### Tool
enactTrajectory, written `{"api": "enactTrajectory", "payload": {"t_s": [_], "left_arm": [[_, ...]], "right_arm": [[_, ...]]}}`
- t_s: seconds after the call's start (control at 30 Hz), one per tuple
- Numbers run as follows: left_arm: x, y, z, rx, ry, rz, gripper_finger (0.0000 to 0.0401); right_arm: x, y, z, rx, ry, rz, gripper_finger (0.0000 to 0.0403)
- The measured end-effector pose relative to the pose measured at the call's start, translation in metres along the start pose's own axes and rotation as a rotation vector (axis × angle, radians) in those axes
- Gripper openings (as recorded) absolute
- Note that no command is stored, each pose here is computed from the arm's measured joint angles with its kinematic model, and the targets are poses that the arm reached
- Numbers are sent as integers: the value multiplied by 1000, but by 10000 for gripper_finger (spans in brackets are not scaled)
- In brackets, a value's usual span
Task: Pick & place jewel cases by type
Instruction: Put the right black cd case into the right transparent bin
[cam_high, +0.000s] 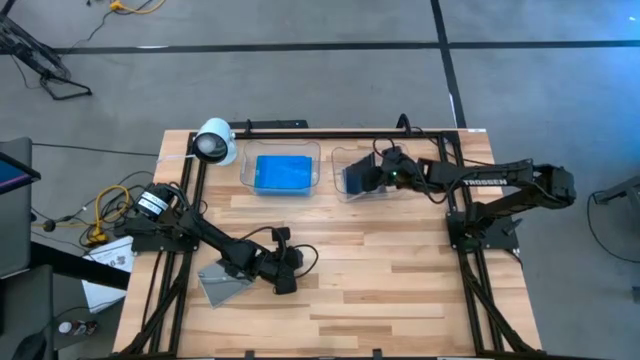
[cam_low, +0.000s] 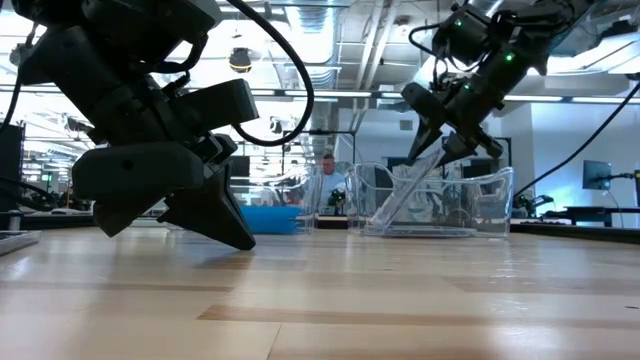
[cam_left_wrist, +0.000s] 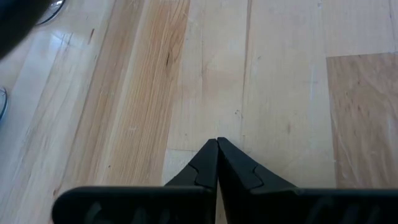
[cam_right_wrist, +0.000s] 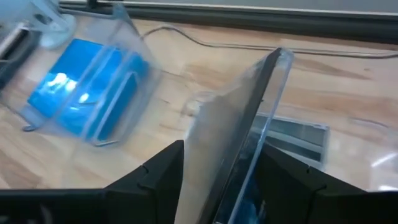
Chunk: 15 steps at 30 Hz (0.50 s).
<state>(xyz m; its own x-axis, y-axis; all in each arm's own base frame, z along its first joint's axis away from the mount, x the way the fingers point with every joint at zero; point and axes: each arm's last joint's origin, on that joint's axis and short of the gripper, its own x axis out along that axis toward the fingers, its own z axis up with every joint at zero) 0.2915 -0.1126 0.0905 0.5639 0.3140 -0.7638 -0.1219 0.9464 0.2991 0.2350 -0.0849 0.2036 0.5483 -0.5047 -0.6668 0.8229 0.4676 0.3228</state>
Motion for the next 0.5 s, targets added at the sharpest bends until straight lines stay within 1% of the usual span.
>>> {"api": "enactTrajectory", "payload": {"t_s": [0.2, 0.5], "left_arm": [[0, 0, 0, 0, 0, 0, 0], [0, 0, 0, 0, 0, 0, 0]], "right_arm": [[0, -4, -2, -32, 14, -48, 175], [0, -5, -2, -53, 4, -69, 166]]}}
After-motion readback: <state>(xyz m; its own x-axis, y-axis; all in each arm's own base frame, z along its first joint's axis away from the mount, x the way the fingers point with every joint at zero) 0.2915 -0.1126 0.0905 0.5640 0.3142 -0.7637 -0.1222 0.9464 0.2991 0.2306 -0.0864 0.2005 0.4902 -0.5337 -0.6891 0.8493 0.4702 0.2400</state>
